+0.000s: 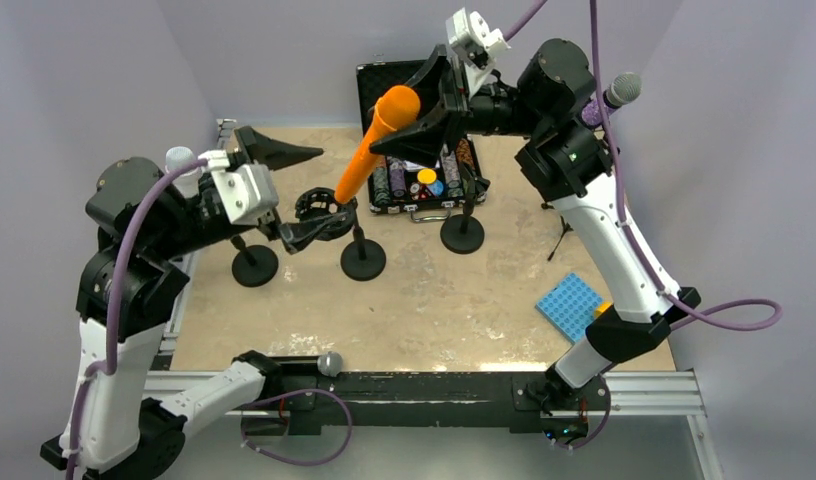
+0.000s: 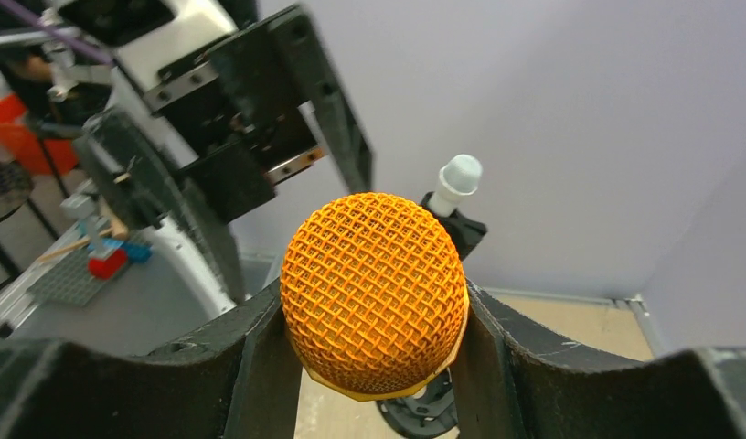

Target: Remove the microphone from the stand

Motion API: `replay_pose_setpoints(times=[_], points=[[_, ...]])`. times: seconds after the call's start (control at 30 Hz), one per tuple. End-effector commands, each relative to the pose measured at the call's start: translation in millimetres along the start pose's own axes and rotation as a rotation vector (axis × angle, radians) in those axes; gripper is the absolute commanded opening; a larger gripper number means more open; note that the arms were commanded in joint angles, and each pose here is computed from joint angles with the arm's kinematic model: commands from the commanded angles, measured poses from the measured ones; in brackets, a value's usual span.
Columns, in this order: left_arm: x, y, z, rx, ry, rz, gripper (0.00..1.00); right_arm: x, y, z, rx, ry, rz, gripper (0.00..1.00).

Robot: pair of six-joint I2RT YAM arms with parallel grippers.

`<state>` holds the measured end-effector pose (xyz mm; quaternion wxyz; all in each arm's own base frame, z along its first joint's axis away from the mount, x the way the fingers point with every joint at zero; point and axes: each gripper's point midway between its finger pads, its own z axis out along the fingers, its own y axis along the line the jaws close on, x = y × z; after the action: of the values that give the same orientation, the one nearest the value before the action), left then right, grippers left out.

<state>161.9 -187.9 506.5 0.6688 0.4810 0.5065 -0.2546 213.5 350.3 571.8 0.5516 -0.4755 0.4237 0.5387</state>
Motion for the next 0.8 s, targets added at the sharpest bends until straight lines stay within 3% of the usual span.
replay_pose_setpoints(times=[0.0,0.4,0.57,0.67,0.7,0.77], points=[[-29,14,26,0.033,-0.119,-0.052,0.86,-7,32,-5,-0.150,-0.013,-0.049,0.00],[-18,7,67,0.206,-0.133,-0.237,0.74,-14,44,-8,-0.194,-0.023,-0.075,0.00],[-17,-1,70,0.272,-0.130,-0.247,0.63,-11,42,-8,-0.199,-0.016,-0.075,0.00],[-13,-6,69,0.297,-0.106,-0.260,0.51,-8,41,-7,-0.198,-0.008,-0.074,0.00],[-12,-8,69,0.311,-0.098,-0.266,0.43,-7,40,-7,-0.195,-0.006,-0.073,0.14],[-9,-13,67,0.338,-0.075,-0.288,0.31,-2,38,-7,-0.189,0.006,-0.062,0.54]])
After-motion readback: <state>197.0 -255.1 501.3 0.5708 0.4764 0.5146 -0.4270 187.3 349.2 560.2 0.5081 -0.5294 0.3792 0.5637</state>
